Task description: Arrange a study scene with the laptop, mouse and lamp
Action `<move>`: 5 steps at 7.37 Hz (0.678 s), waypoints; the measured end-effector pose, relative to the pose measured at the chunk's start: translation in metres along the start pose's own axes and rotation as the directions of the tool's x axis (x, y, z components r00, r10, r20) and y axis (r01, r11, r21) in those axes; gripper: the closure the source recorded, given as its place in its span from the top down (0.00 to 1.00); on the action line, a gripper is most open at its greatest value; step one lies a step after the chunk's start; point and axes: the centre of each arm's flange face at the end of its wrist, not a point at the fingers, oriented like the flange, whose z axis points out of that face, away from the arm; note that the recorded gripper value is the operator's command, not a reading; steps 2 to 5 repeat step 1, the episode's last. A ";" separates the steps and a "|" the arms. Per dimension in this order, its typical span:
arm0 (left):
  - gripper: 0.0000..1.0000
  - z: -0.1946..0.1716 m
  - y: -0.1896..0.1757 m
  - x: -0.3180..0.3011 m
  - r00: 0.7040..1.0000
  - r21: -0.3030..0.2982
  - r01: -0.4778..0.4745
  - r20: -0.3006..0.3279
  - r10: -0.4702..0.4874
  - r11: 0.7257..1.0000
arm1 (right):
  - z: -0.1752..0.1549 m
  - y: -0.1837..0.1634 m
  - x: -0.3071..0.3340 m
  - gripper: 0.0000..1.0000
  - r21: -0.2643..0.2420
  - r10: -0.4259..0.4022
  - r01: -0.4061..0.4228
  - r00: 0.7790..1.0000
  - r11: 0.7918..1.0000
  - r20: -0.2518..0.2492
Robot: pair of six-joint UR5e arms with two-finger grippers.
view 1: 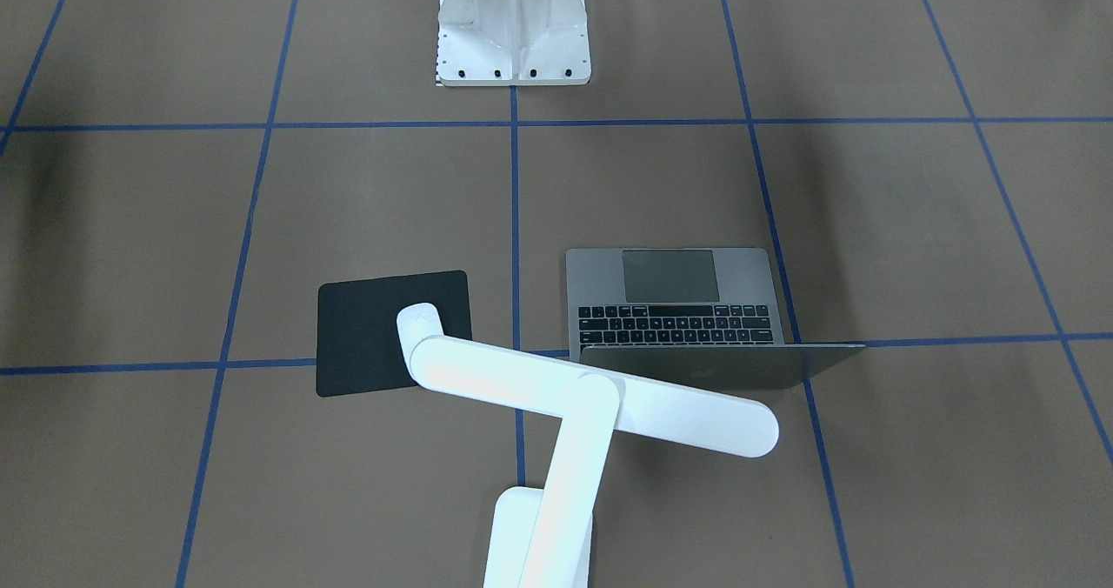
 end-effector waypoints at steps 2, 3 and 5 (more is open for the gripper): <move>0.99 0.001 0.002 -0.002 1.000 -0.003 0.004 0.000 -0.004 1.000 | -0.002 -0.001 -0.001 1.00 0.003 -0.003 0.003 1.000 1.000 0.002; 0.99 0.001 0.002 -0.002 1.000 -0.003 0.004 0.000 -0.004 1.000 | -0.002 -0.001 -0.001 1.00 0.003 -0.003 0.003 1.000 1.000 0.002; 0.99 0.001 0.002 -0.002 1.000 -0.003 0.004 0.000 -0.004 1.000 | -0.002 -0.001 -0.001 1.00 0.003 -0.003 0.003 1.000 1.000 0.002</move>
